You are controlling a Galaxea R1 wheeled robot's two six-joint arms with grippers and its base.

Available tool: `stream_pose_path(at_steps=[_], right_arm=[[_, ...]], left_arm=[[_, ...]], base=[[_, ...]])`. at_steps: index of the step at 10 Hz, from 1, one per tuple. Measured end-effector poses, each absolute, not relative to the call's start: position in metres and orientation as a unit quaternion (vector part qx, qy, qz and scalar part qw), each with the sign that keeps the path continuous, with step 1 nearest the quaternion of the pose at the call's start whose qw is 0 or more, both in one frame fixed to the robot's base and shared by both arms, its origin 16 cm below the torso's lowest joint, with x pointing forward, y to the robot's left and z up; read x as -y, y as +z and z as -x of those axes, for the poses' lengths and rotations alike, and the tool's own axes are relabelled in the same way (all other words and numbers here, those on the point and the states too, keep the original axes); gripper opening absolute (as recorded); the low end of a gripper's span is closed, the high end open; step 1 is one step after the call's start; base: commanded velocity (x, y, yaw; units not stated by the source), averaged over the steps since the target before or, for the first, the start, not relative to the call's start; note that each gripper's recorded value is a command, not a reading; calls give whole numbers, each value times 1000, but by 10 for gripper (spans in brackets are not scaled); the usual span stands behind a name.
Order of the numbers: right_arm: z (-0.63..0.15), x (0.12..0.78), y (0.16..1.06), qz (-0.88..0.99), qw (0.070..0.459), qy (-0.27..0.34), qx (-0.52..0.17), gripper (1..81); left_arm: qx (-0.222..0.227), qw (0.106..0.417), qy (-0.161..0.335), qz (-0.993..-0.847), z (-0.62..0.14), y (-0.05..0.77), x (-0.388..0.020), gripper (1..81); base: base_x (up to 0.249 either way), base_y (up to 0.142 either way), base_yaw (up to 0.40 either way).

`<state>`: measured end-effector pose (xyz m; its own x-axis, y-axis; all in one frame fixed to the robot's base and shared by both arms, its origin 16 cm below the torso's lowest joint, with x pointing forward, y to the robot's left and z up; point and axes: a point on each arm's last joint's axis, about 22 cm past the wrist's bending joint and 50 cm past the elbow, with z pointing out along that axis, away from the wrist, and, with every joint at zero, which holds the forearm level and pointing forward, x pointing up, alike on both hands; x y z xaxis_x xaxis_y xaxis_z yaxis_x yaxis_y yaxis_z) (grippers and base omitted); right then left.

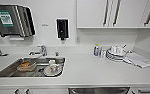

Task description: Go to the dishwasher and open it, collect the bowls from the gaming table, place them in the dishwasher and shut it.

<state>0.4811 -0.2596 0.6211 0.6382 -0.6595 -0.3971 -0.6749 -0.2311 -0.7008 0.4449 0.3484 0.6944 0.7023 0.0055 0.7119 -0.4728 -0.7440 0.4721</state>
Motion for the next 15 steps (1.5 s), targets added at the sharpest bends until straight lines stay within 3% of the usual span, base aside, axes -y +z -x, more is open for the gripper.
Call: stream_pose_path(at_steps=[5, 9, 15], right_arm=[[-509, 227, 634, 773, 476, 16, -419, 811], [-529, 221, 613, 748, 463, 45, -474, 811], [-566, 217, 632, 749, 457, 42, -477, 811]], left_arm=[[136, 333, 360, -861, -446, 692, -346, 811], [135, 332, 360, -862, -447, 691, -348, 811], [135, 332, 360, -861, -449, 689, -347, 811]], base=[[0, 0, 0], [0, 0, 0], [0, 0, 0]])
